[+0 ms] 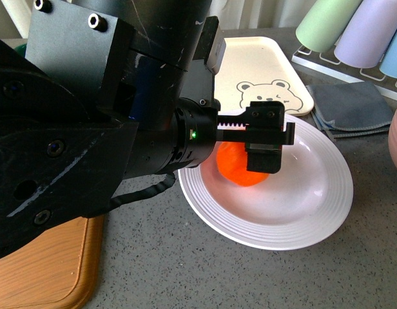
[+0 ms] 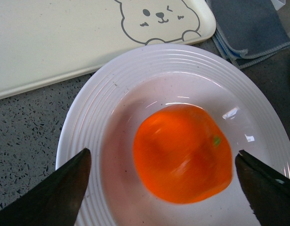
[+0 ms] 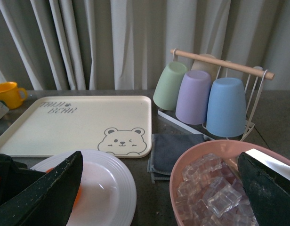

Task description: Place orange and plate with both arms

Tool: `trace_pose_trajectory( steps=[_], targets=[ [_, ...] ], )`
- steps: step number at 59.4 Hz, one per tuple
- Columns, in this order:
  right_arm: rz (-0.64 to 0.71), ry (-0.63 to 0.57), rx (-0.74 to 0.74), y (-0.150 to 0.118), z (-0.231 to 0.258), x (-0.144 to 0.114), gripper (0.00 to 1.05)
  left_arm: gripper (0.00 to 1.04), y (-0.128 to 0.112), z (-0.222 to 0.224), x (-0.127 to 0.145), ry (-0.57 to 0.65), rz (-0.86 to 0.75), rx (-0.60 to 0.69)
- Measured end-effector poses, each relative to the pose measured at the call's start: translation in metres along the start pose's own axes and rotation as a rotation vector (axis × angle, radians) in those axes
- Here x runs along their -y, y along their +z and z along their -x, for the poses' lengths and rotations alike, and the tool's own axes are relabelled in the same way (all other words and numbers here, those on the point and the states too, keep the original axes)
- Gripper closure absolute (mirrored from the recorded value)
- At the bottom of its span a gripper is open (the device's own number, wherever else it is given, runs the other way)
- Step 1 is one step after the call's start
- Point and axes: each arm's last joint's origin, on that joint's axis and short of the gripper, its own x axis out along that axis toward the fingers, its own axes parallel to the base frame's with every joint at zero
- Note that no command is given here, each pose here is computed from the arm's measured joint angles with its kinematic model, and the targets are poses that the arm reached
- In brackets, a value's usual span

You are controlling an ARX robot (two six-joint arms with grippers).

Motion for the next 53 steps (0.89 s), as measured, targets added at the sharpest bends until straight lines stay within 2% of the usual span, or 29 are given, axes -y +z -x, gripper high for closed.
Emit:
trace_pose_trajectory(
  steps=[2, 22, 41, 47, 52, 53],
  targets=[
    [0.0, 0.0, 0.0, 0.0, 0.0, 0.0, 0.09, 0.07, 0.0, 0.002, 0.0, 0.0, 0.001, 0.004],
    [0.0, 0.0, 0.0, 0.0, 0.0, 0.0, 0.09, 0.09, 0.013, 0.054, -0.017, -0.003, 0.077, 0.137],
    [0.0, 0.0, 0.0, 0.0, 0.0, 0.0, 0.09, 0.09, 0.019, 0.144, -0.078, 0.093, 0.189, 0.342],
    [0.0, 0.0, 0.0, 0.0, 0.0, 0.0, 0.09, 0.09, 0.014, 0.164, -0.099, 0.148, 0.233, 0.383],
    [0.0, 0.0, 0.0, 0.0, 0.0, 0.0, 0.09, 0.09, 0.012, 0.17, -0.107, 0.182, 0.251, 0.401],
    [0.0, 0.0, 0.0, 0.0, 0.0, 0.0, 0.09, 0.14, 0.009, 0.169, -0.108, 0.271, 0.193, 0.472]
  ],
)
